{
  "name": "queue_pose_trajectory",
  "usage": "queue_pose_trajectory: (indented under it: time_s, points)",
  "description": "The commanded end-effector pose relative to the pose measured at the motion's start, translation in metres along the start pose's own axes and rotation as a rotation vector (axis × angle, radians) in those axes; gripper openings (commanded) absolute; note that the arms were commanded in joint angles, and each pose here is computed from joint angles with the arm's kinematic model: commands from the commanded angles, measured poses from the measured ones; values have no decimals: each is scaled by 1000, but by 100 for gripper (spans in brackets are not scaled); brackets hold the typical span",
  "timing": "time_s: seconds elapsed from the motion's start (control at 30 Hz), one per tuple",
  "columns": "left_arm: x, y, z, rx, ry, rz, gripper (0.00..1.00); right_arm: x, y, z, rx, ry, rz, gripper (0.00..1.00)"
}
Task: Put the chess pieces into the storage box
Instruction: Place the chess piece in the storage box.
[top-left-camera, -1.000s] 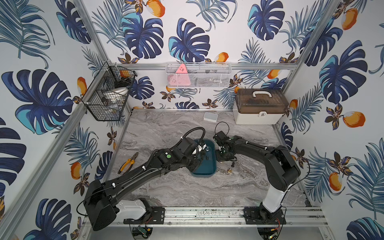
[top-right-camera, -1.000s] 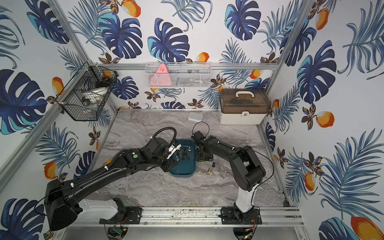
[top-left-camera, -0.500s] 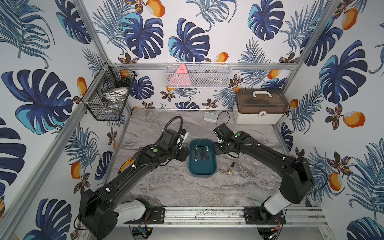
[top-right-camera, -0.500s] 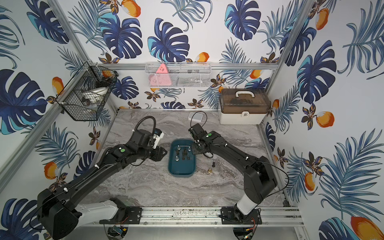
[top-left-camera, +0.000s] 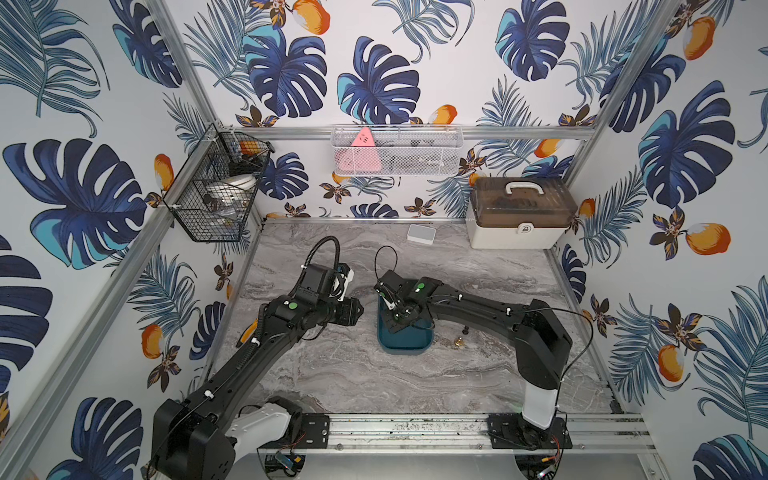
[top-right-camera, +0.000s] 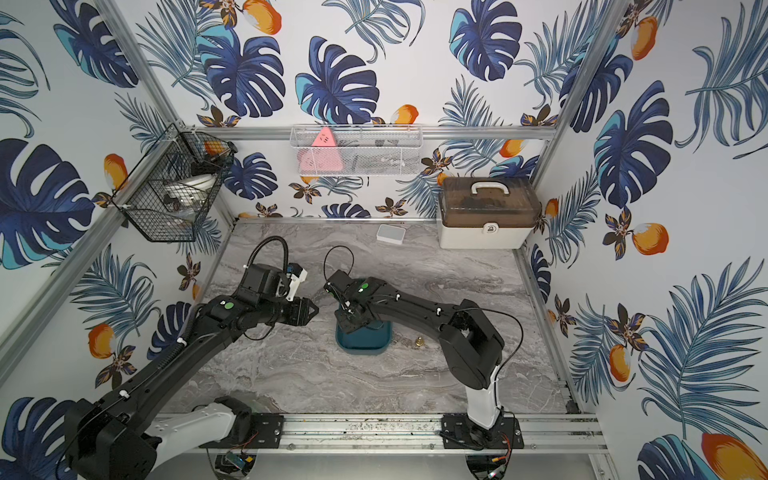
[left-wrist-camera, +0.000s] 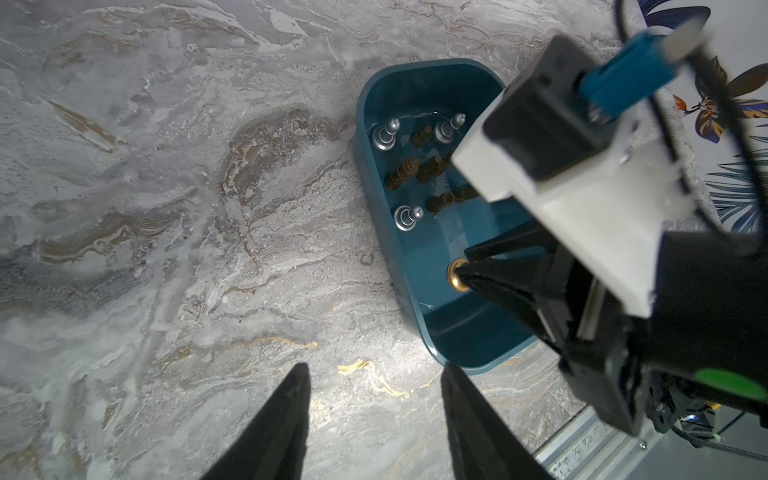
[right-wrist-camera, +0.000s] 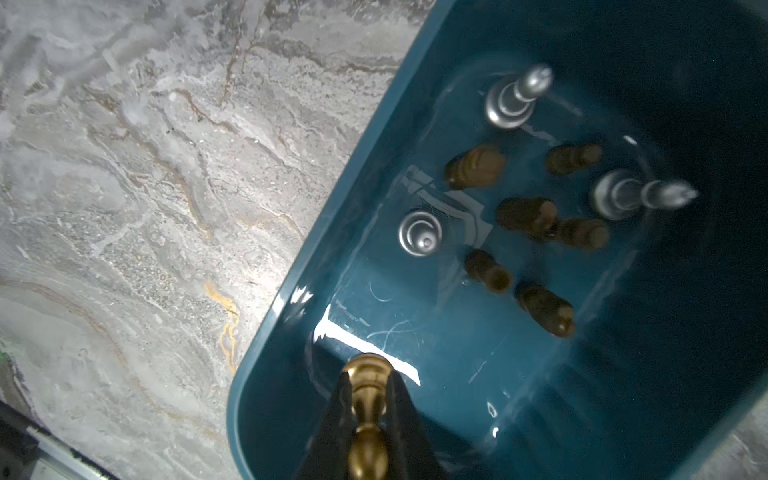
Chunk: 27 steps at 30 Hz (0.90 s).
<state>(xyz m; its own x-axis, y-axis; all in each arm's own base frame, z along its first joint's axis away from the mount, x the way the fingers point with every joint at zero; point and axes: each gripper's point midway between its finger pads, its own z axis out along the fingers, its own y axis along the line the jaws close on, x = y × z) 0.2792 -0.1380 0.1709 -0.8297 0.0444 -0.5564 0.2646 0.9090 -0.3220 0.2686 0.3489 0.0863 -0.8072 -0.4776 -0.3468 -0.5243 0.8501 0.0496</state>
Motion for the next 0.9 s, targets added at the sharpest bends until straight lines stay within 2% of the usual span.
queue_pose_trajectory:
  time_s: [0.0, 0.4, 0.87]
  points:
    - [-8, 0, 0, -1, -27, -8, 56, -5, -2, 11, 29, -9, -8, 10]
    - [-5, 1, 2, -3, -30, -11, 58, 2, -10, 48, 92, 34, -16, 10]
    - [-4, 2, 5, -4, -14, -12, 58, -1, -12, 56, 105, 27, -13, 14]
